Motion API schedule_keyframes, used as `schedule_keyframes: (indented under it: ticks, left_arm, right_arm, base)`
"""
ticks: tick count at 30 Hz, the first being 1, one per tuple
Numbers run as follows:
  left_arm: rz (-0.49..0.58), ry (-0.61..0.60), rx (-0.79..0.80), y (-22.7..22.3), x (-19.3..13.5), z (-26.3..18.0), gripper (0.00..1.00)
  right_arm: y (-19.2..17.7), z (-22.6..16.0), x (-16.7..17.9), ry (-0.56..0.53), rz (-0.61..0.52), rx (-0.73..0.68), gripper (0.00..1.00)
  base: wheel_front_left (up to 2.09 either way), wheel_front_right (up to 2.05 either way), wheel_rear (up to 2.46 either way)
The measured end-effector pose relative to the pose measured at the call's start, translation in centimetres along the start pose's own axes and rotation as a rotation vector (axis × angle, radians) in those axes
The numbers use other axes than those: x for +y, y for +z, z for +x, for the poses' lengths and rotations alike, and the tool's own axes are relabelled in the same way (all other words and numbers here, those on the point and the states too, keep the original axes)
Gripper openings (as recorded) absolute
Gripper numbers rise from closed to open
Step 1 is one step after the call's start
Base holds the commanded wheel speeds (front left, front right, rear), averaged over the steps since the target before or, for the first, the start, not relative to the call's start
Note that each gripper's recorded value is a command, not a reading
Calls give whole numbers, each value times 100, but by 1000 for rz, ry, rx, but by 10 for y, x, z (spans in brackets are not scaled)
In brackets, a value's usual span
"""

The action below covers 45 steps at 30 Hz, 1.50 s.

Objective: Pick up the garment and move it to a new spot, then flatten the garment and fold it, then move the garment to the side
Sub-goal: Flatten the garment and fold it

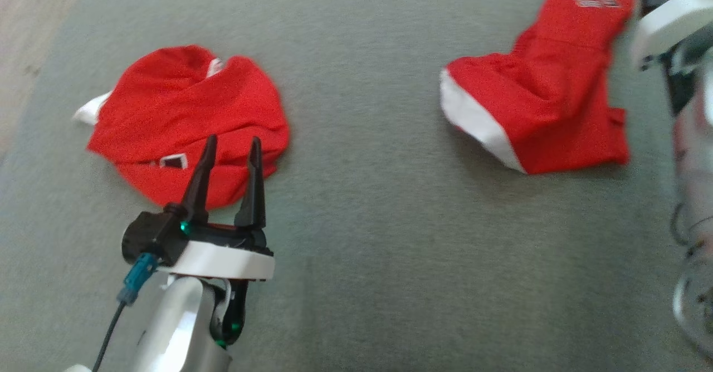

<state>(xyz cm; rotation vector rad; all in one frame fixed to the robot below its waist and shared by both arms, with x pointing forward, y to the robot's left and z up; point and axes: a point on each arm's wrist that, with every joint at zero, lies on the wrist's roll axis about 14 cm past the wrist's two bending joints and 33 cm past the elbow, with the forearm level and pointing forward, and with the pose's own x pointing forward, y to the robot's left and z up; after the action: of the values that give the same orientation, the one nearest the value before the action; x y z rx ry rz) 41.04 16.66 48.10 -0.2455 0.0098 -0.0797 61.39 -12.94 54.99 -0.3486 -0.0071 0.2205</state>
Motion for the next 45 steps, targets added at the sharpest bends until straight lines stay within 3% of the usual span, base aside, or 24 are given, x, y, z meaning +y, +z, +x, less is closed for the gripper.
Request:
schedule_keyframes:
  ticks: [9, 14, 21, 27, 45]
  left_arm:
    - [-24, -121, -47, 12, -42, 15, 100]
    - [-24, -165, -47, 12, -59, 13, 100]
    - [-30, -196, -42, 9, -70, 14, 100]
    - [-25, -187, -20, 1, -66, 15, 100]
    - [-5, -70, 44, -19, -21, 7, 100]
  right_arm:
    - [-5, -78, -15, -115, 178, -73, 100]
    - [-34, -137, -25, -190, 261, -55, 100]
    - [-85, -191, 4, -195, 427, 47, 100]
    - [-93, -185, 19, -153, 430, 77, 100]
    - [-166, -131, 80, -27, 524, 448, 100]
  base:
    - [0, 0, 0]
    - [0, 0, 0]
    - [0, 0, 0]
    - [0, 0, 0]
    - [0, 0, 0]
